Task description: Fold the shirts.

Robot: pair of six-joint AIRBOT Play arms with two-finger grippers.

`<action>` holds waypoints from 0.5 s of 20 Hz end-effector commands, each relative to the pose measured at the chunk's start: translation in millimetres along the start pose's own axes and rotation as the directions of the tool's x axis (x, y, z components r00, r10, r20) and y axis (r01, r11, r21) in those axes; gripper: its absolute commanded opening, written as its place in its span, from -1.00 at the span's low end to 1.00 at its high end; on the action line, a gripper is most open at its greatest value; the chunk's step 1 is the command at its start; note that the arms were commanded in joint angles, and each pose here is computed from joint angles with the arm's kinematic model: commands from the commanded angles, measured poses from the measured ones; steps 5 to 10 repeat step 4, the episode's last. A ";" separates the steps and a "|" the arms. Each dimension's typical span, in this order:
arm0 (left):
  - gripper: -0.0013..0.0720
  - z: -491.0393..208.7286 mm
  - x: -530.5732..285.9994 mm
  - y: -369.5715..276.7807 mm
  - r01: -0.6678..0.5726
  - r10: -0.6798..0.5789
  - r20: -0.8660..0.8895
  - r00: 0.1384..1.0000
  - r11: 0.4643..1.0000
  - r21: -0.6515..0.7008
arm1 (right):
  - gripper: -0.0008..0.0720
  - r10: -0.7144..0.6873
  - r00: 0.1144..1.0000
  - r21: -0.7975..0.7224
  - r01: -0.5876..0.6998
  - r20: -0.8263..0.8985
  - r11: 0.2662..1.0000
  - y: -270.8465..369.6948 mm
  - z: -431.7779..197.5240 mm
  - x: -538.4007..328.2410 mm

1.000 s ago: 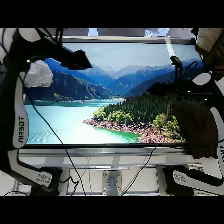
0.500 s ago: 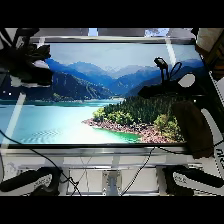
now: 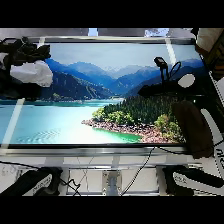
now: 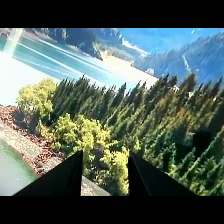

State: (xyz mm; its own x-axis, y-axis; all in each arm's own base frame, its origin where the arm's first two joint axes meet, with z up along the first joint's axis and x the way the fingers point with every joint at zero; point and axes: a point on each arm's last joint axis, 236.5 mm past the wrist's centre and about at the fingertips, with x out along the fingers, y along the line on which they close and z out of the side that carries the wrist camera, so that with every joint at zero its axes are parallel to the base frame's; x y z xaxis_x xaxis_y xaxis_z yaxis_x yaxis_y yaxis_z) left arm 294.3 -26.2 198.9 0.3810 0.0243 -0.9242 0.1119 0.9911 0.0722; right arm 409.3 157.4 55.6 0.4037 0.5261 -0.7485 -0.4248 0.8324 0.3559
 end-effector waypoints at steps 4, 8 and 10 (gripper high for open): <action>-0.03 45.1 -6.4 -2.7 0.034 -0.012 0.204 0.979 0.994 -0.104 | -0.07 0.022 0.999 0.027 -0.022 -0.023 0.999 5.8 -5.3 -0.5; -0.03 45.1 -6.4 -2.7 0.034 -0.012 0.204 0.979 0.994 -0.104 | -0.07 0.022 0.999 0.027 -0.022 -0.023 0.999 5.8 -5.3 -0.5; -0.03 45.1 -6.4 -2.7 0.034 -0.012 0.204 0.979 0.994 -0.104 | -0.07 0.022 0.999 0.027 -0.022 -0.023 0.999 5.8 -5.3 -0.5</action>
